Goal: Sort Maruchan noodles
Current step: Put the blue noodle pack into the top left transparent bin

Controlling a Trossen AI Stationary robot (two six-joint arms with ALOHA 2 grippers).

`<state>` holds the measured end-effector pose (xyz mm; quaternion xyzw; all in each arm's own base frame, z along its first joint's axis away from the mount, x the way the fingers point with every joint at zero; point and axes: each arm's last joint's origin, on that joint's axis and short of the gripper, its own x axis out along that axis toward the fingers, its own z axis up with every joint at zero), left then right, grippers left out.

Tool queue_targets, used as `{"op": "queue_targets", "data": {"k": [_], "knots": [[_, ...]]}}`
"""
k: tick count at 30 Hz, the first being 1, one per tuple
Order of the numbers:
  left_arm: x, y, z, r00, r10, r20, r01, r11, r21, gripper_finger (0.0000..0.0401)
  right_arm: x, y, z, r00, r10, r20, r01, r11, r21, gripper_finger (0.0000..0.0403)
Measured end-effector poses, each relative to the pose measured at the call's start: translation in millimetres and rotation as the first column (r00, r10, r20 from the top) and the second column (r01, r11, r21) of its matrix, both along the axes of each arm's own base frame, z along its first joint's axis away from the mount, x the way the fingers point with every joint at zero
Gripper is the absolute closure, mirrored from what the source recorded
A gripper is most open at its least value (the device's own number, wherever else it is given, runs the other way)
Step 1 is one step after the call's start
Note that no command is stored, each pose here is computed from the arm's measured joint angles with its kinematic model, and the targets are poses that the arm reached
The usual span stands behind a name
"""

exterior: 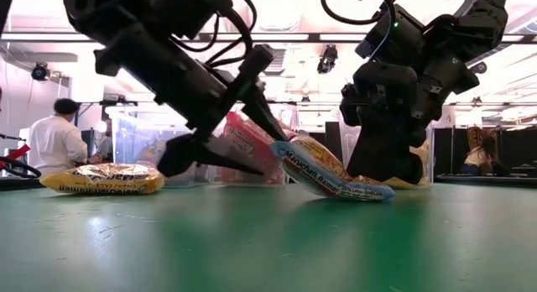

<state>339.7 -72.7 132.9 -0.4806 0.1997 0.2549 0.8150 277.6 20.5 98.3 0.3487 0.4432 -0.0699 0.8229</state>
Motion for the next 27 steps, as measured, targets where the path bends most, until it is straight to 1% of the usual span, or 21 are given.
{"op": "queue_targets", "data": {"k": [4, 9, 15, 23, 27], "knots": [[5, 1, -7, 0.999, 0.01, 0.031, -0.01, 1.0, 0.0, 0.0191, 0, 2, -6, 1.0, 0.006, -0.022, -0.006, 1.0, -0.004, 0.0262], [11, 0, -7, 0.996, -0.007, 0.09, 0.006, 1.0, 0.013, 0.0191, -1, 2, -11, 0.999, 0.006, -0.039, -0.006, 1.0, -0.006, 0.0262], [12, 0, -5, 0.994, -0.02, 0.106, 0.017, 1.0, 0.026, 0.0191, -1, 2, -11, 0.999, 0.008, -0.04, -0.009, 1.0, -0.007, 0.0262], [12, -1, 1, 0.989, -0.106, 0.106, 0.095, 0.99, 0.101, 0.0191, -2, 2, -12, 0.999, 0.016, -0.042, -0.017, 1.0, -0.008, 0.0262], [13, -2, 4, 0.984, -0.13, 0.121, 0.119, 0.988, 0.099, 0.0191, -2, 2, -12, 0.999, 0.019, -0.042, -0.019, 1.0, -0.005, 0.0262]]}}
